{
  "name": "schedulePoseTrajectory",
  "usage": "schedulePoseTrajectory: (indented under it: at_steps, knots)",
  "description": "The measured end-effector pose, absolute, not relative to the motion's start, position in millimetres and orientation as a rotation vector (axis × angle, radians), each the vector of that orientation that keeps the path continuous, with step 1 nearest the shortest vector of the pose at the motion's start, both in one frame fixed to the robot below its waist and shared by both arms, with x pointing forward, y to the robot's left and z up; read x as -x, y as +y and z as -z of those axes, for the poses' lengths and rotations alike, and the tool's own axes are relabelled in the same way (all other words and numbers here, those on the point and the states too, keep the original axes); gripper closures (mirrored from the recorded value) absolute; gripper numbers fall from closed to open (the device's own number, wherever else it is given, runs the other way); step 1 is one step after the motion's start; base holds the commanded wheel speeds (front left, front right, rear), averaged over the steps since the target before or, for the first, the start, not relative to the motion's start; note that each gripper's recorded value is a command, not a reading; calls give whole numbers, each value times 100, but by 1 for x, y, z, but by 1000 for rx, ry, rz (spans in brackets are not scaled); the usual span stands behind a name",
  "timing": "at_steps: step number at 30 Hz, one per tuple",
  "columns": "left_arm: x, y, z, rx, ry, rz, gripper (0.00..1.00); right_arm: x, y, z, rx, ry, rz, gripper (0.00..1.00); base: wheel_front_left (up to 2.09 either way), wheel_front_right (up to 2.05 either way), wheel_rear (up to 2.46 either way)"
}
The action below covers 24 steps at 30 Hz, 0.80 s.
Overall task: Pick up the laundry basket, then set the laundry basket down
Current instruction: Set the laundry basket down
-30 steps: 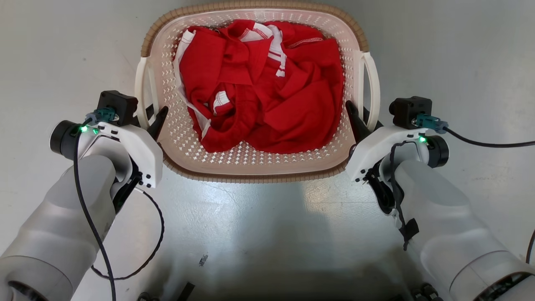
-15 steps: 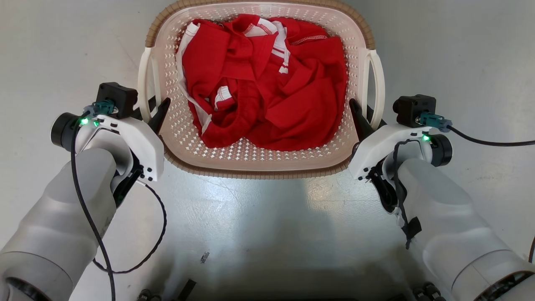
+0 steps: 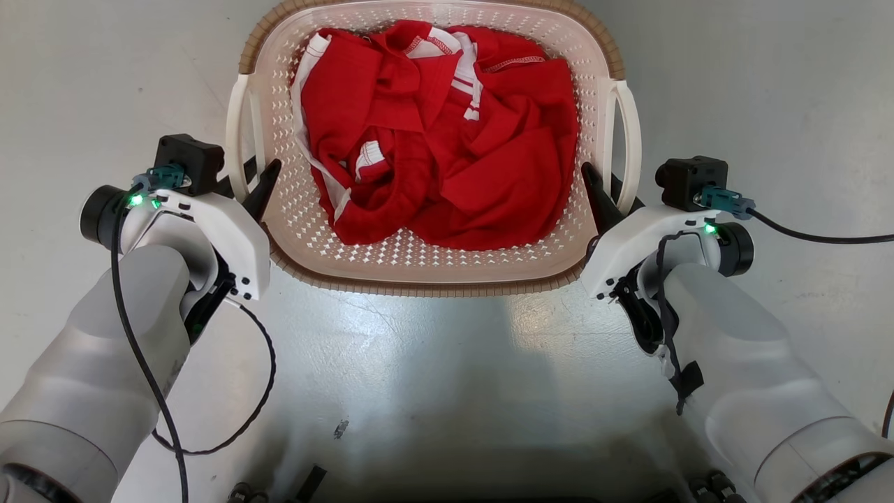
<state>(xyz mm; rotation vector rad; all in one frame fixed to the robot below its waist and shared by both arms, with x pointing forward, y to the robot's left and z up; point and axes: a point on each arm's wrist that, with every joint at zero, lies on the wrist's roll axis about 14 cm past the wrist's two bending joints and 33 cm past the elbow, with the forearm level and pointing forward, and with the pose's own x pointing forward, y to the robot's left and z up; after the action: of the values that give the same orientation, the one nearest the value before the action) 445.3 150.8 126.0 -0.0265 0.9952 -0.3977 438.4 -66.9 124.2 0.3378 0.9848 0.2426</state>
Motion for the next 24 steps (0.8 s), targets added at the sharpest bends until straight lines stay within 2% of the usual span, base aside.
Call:
schedulePoseTrajectory:
  at_steps: [14,20,24]
  knots:
    - [-446,151,-125,29,993,398,100,-438,-67,-124,-341,984,-241,100,0,0,0]
    - [-446,150,-125,28,994,399,98,-437,-67,-124,-339,986,-243,93,0,0,0]
    - [-447,150,-124,28,992,399,90,-436,-67,-124,-345,988,-238,85,0,0,0]
